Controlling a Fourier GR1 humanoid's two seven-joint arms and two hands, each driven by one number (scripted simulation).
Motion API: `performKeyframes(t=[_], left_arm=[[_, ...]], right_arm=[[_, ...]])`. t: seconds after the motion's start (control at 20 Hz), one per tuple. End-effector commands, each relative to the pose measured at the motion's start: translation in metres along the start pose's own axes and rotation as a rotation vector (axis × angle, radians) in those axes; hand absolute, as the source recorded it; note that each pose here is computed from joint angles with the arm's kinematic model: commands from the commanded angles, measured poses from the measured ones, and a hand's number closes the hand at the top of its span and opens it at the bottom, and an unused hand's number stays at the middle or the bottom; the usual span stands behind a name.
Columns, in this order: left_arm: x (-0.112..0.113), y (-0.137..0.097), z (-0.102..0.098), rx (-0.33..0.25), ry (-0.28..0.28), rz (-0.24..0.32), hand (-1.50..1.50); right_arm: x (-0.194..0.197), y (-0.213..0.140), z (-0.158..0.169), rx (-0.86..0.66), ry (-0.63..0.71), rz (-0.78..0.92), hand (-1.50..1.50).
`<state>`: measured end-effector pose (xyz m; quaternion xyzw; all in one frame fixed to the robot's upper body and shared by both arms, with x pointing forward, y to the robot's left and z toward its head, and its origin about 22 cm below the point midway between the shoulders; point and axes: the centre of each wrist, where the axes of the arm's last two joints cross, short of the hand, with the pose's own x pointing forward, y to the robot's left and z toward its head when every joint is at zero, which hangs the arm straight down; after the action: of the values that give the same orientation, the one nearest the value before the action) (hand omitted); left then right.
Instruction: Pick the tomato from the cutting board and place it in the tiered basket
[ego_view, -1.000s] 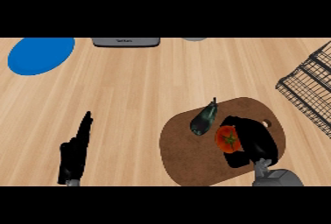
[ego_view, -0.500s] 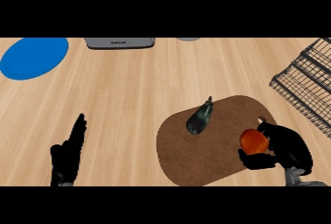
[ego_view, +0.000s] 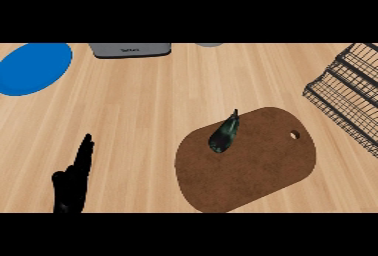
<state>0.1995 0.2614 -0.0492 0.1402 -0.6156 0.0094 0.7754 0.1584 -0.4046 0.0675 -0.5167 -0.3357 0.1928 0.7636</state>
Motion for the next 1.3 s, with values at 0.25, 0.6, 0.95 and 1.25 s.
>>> performKeyframes(t=[0.25,0.6,0.95,1.25], left_arm=[[-0.014,-0.007,0.005,-0.01,0.056,0.002,0.0],[-0.003,0.0,-0.012,-0.007,0.052,0.001,0.0],[0.004,-0.017,-0.018,-0.057,0.025,-0.006,0.0],[0.012,-0.035,-0.022,-0.069,0.02,0.0,0.0]], right_arm=[[0.001,-0.123,0.061,-0.363,-0.08,-0.327,1.5],[0.016,-0.184,0.124,-0.462,-0.131,-0.205,1.5],[0.031,-0.224,0.093,-0.501,-0.051,-0.269,1.5],[0.063,-0.264,0.069,-0.513,-0.024,-0.297,1.5]])
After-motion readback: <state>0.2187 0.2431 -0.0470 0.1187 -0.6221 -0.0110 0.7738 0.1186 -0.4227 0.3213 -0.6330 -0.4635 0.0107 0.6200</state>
